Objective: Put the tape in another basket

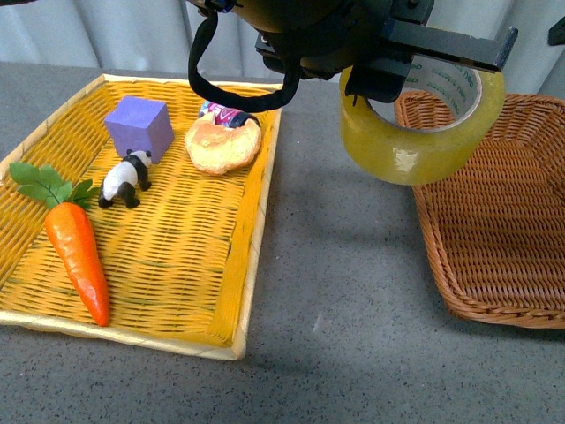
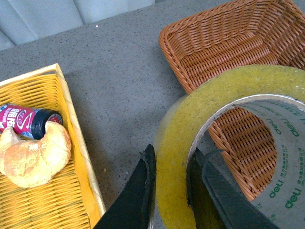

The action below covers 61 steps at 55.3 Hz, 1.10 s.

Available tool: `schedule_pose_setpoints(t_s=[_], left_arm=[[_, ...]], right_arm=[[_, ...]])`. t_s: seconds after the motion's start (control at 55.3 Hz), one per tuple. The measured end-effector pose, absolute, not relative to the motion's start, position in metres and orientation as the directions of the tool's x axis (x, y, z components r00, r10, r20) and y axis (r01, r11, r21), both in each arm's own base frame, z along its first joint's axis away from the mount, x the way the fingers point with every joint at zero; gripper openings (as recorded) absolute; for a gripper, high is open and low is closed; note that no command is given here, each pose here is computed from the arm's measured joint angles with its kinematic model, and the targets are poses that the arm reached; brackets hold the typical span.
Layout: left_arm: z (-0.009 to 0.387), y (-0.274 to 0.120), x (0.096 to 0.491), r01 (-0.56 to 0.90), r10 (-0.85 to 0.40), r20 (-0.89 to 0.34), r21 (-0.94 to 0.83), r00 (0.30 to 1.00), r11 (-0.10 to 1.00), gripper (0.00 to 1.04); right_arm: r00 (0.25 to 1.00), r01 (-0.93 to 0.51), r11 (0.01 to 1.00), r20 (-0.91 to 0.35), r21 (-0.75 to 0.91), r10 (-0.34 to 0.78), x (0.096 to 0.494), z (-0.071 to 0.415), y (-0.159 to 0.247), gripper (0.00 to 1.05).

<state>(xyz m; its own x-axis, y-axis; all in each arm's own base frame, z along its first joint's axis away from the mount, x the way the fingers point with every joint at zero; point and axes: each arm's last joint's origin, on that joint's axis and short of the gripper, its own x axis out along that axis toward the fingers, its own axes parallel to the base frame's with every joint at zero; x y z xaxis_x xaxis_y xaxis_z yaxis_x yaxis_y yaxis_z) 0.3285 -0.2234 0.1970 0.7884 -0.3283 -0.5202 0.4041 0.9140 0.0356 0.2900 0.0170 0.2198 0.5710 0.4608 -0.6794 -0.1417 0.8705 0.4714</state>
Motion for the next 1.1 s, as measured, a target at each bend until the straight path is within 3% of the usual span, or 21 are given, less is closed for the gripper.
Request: schedule_pose_setpoints(t_s=[0.235,0.488,0.904,1.103], left_arm=[[0.197,-0.223,0.329,0.402,-0.324,-0.520,0.041,0.790,0.915,0.16],[0.196,-0.222,0.330,0.401,-0.320,-0.523,0.046,0.790,0.915,0.16],[0.196,-0.222,0.330,0.399,-0.318,-0.522,0.046,0.791,0.916,0.16],[0.196,-0.222,0.330,0.400,-0.319,-0.522,0.046,0.791,0.916,0.16]], right_arm=[[0.528,-0.137,0.879,-0.717,0.457,0.456,0.311,0.195,0.025,0.96],[0.531,-0.171,0.873,-0.703,0.457,0.473,0.341,0.193,0.036,0.96],[0.507,-0.178,0.876,-0.721,0.448,0.472,0.358,0.185,0.046,0.96],[0.503,-0.194,0.871,-0.717,0.452,0.484,0.359,0.187,0.051,0.67]])
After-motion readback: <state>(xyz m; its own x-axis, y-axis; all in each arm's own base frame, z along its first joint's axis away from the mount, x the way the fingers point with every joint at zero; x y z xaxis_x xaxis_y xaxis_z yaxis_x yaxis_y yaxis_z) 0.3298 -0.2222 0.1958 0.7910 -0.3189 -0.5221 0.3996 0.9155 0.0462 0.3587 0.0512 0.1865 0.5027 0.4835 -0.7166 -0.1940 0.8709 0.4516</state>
